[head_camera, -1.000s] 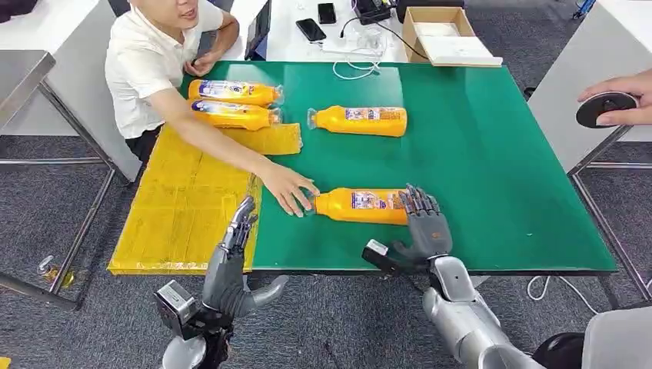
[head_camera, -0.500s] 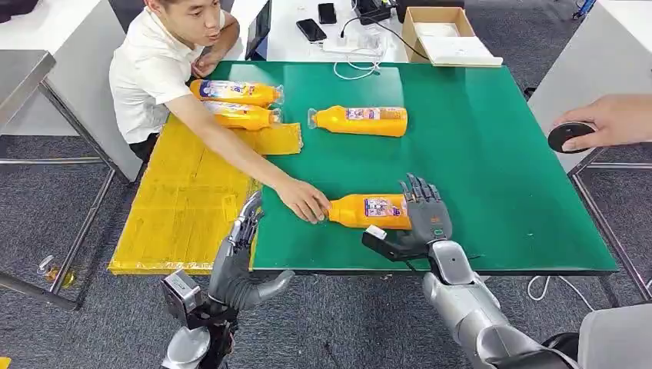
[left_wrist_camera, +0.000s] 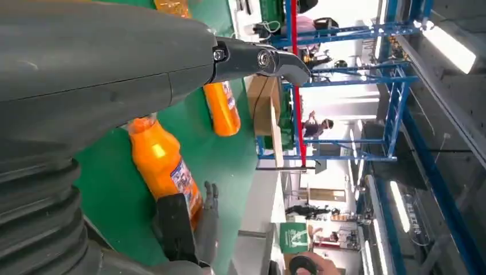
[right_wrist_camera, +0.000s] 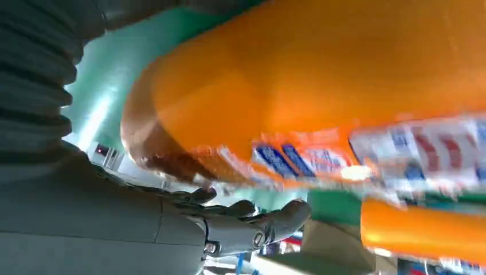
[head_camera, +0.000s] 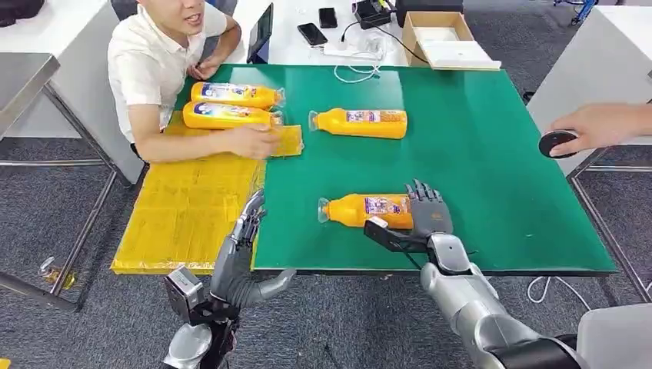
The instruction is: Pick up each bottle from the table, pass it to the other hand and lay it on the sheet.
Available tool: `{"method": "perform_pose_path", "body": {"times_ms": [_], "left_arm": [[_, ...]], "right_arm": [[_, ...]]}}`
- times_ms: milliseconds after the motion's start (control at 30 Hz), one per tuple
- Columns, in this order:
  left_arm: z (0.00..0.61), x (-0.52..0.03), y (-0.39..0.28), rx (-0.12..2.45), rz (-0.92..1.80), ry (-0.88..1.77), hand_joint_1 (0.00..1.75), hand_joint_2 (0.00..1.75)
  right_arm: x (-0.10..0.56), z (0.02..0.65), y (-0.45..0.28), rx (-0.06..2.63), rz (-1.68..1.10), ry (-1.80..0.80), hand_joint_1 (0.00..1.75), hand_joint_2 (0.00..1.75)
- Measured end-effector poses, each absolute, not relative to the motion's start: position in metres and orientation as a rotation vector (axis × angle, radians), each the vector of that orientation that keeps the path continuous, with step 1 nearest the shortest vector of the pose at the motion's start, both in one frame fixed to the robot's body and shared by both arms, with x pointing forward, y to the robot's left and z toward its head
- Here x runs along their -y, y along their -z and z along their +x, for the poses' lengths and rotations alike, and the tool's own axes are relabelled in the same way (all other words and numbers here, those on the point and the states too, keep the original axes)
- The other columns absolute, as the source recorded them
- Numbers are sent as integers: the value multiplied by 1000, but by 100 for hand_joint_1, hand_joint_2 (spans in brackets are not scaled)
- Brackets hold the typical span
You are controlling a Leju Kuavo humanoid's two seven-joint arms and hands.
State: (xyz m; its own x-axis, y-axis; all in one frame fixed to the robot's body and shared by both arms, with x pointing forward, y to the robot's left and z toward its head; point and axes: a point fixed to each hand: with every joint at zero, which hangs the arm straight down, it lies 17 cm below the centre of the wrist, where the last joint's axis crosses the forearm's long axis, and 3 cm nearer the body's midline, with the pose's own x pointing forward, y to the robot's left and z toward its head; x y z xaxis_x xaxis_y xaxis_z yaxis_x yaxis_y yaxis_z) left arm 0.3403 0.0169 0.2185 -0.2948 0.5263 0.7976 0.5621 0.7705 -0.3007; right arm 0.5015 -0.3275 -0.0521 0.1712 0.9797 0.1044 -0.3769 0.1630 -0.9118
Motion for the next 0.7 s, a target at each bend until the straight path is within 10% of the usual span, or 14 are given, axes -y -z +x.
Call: {"method": "perform_pose_path", "body": {"times_ms": [700], "left_arm": [[341, -3, -222, 1940, -891, 87, 0, 175]], "right_arm": [[374, 487, 66, 749, -889, -1188, 175, 175]]}}
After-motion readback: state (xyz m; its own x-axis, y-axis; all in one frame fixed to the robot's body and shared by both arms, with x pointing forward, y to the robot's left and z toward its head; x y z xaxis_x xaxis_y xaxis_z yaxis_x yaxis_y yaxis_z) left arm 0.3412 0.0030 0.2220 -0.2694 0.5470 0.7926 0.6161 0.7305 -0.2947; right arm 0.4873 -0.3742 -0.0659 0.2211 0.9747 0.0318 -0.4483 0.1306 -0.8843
